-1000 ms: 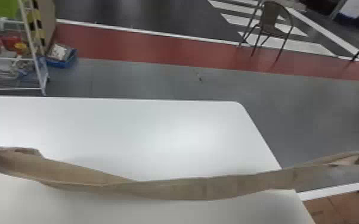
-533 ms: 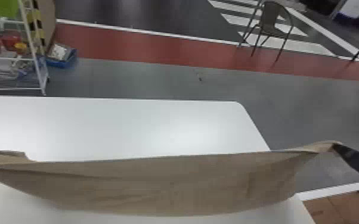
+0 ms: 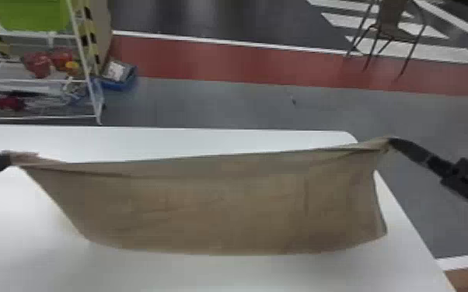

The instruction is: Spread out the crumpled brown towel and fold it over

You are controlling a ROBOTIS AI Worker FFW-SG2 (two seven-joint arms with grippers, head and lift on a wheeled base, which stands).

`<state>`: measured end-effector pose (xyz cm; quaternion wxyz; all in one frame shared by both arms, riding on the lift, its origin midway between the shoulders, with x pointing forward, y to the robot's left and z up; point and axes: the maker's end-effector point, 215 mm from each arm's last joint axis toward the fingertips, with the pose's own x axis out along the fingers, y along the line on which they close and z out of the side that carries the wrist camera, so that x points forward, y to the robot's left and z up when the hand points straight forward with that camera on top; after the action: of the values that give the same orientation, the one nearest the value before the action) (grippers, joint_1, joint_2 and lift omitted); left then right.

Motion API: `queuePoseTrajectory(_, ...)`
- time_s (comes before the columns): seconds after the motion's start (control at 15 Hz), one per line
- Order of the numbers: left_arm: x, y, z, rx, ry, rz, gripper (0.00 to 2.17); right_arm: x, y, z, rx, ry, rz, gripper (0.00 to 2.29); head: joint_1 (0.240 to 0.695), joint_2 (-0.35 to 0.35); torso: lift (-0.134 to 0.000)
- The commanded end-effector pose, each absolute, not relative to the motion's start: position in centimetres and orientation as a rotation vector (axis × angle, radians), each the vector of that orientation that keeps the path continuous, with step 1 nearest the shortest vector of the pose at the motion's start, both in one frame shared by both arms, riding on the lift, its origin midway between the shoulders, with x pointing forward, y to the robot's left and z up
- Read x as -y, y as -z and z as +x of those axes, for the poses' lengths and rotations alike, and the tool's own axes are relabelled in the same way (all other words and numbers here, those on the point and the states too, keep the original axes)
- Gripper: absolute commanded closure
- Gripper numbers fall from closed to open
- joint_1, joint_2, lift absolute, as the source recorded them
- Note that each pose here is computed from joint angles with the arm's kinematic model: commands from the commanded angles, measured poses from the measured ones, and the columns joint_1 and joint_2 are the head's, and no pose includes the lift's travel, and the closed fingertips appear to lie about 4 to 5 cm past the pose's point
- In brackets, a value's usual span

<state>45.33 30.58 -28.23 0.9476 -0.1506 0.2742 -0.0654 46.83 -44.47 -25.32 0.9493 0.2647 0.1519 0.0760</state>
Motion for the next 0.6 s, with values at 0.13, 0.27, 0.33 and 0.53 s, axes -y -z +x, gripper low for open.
queuePoseTrajectory(0.13,-29.3,25.2,53.6,-0.507,0.186,-0.330,1.70,45.3,23.1,54.0,-0.224,-0.124,0.456,1.54,0.691,-0.158,-0.123)
queuePoseTrajectory(0.27,-29.4,21.9,56.6,-0.393,0.186,-0.330,1.70,46.2,22.0,55.6,-0.178,-0.110,0.449,1.54,0.643,-0.160,-0.123)
queuePoseTrajectory(0.33,-29.6,19.9,57.6,-0.322,0.183,-0.325,1.70,46.7,21.3,56.1,-0.149,-0.112,0.448,1.54,0.595,-0.165,-0.123)
queuePoseTrajectory(0.53,-29.9,20.7,56.2,-0.312,0.194,-0.352,1.70,47.6,19.9,56.0,-0.074,-0.154,0.485,1.54,0.533,-0.164,-0.123)
